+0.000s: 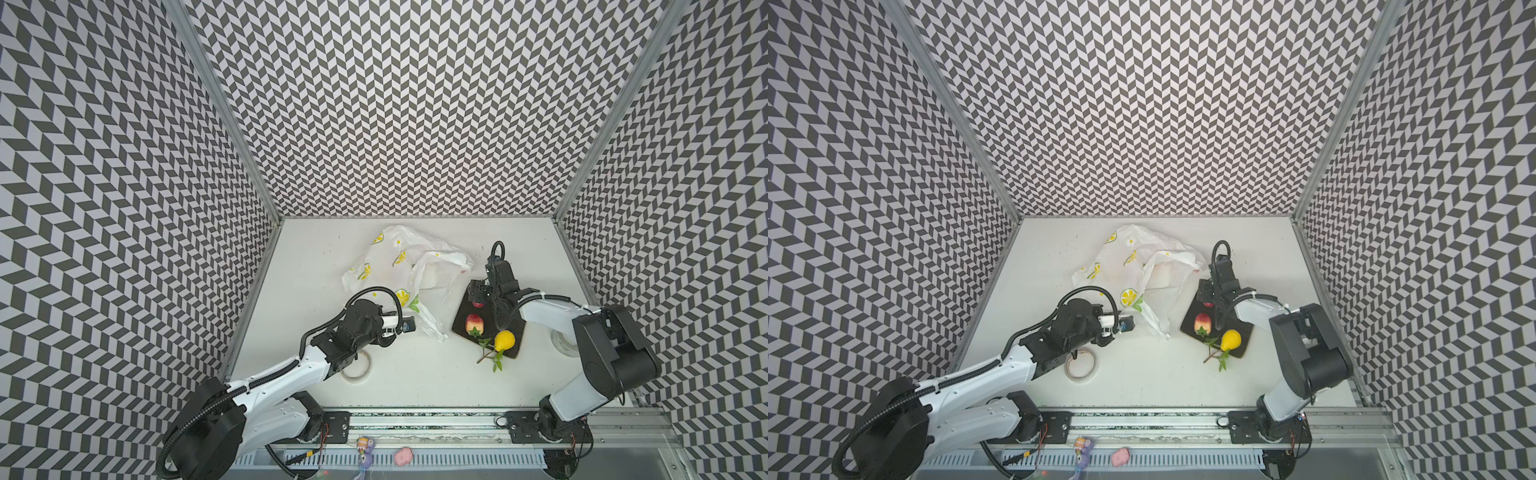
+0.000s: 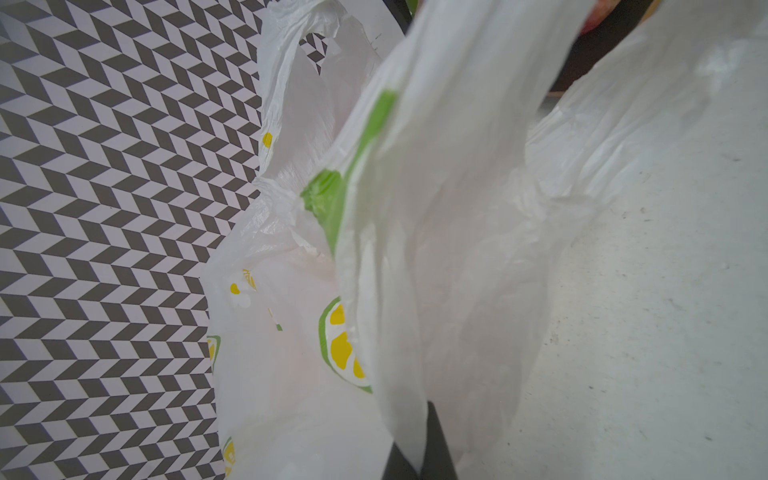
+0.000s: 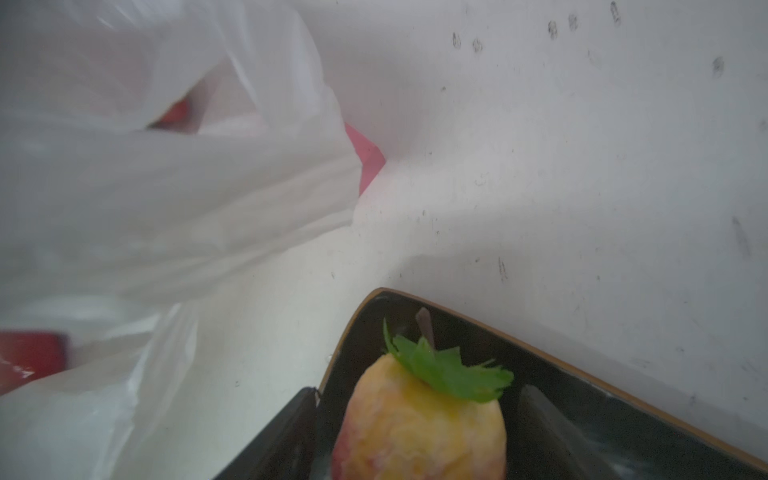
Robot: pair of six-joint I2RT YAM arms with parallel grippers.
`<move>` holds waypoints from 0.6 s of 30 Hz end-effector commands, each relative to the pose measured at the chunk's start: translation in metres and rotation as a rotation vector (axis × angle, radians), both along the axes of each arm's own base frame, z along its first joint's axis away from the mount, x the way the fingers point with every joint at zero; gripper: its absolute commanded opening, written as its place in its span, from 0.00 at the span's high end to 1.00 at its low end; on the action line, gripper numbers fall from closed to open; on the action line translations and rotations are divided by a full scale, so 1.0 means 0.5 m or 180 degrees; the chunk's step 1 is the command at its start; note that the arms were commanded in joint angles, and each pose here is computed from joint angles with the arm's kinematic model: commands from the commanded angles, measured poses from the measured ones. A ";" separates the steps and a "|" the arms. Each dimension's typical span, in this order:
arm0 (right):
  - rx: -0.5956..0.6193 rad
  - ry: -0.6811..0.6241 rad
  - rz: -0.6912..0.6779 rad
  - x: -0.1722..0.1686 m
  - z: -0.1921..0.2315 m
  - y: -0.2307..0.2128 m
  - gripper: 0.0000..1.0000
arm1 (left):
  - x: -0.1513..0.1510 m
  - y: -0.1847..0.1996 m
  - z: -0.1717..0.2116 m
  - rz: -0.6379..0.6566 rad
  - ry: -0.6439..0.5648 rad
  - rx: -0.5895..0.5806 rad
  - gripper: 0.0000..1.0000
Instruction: Take the fake fruits out of the plastic bag
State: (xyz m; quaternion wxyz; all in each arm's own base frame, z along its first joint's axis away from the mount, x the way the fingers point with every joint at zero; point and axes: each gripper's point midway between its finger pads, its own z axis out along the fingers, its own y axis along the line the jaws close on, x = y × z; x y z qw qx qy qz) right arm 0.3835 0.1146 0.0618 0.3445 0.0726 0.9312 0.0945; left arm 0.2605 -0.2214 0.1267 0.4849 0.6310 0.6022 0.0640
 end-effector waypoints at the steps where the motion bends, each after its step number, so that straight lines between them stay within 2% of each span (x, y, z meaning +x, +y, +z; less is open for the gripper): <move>1: 0.0109 -0.0220 -0.0070 0.005 0.062 -0.005 0.23 | -0.001 0.003 0.009 -0.0011 -0.0026 -0.0011 1.00; 5: 0.0230 -0.0400 -0.0055 -0.006 0.127 -0.005 0.21 | -0.002 0.005 0.018 0.0015 -0.0057 -0.0073 0.86; 9: 0.0295 -0.0452 0.0089 -0.028 0.161 0.003 0.21 | -0.008 0.005 0.034 0.0024 -0.0065 -0.0201 0.58; 18: 0.0336 -0.0513 0.0178 -0.052 0.186 0.004 0.21 | -0.049 0.015 0.127 -0.0005 -0.0086 -0.0651 0.27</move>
